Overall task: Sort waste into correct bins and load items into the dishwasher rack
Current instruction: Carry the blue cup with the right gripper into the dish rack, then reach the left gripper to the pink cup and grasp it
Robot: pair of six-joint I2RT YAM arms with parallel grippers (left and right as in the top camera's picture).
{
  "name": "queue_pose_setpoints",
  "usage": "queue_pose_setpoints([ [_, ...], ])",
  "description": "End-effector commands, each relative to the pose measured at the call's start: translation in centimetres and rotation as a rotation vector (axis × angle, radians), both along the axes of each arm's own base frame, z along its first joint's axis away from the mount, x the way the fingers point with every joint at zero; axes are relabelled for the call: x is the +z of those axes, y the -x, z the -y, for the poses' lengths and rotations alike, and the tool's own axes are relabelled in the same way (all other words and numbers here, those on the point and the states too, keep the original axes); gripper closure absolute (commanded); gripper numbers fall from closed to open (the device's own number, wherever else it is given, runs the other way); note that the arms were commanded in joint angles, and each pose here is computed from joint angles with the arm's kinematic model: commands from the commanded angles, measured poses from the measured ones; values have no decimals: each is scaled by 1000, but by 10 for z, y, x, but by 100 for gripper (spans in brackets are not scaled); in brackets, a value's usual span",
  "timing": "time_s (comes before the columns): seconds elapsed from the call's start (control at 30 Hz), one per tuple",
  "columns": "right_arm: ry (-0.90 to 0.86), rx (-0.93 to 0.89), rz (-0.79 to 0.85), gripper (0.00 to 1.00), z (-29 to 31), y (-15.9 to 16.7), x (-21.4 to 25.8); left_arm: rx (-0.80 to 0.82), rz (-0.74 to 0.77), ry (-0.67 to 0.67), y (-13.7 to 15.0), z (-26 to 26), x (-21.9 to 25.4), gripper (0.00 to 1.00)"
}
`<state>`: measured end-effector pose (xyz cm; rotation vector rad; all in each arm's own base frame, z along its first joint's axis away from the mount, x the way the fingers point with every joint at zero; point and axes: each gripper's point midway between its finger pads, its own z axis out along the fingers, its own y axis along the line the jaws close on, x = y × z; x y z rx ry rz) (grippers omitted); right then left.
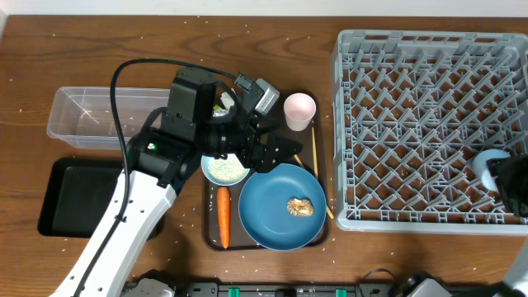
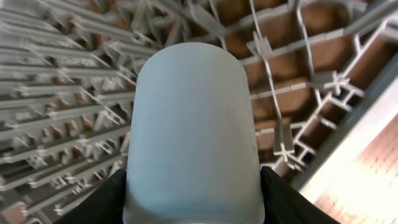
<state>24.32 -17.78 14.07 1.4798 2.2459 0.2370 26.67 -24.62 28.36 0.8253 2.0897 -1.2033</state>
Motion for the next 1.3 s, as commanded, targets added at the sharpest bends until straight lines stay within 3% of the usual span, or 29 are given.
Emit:
queue_pose_setpoints([
  [0.0, -30, -32, -39, 44, 3, 4, -9, 15, 17, -9, 0, -3, 4, 15],
  [0.07, -38, -31, -54, 28, 4, 4, -13, 16, 16, -10, 0, -3, 4, 15],
  [0.13, -36, -31, -51, 20, 5, 3, -13, 24, 19, -16, -2, -3, 3, 15],
  [0.23, -54, 1, 0, 18, -1, -5, -6, 87, 39, -66, -13, -10, -4, 15],
  [0.33, -76, 157, 143, 18, -19, -25, 17, 187, 66, -148, -30, -22, -15, 15],
  [0.4, -94, 302, 284, 20, -41, -38, 42, 278, 87, -231, -46, -33, -26, 15],
  [0.5, -95, 374, 360, 26, -63, -40, 63, 370, 96, -338, -63, -45, -45, 15],
  [0.73, 35, 302, 84, 58, -62, -9, 36, 352, 27, -372, -72, -30, -77, 17],
  [0.9, -1, 353, 49, 58, -77, -11, 24, 365, 52, -380, -88, -22, -87, 29],
  [1.07, -53, 439, 145, 50, -95, -24, 34, 440, 89, -431, -124, -23, -116, 29],
  [1.27, -66, 448, 133, 48, -98, -20, 32, 519, 80, -338, -166, -3, -145, 29],
])
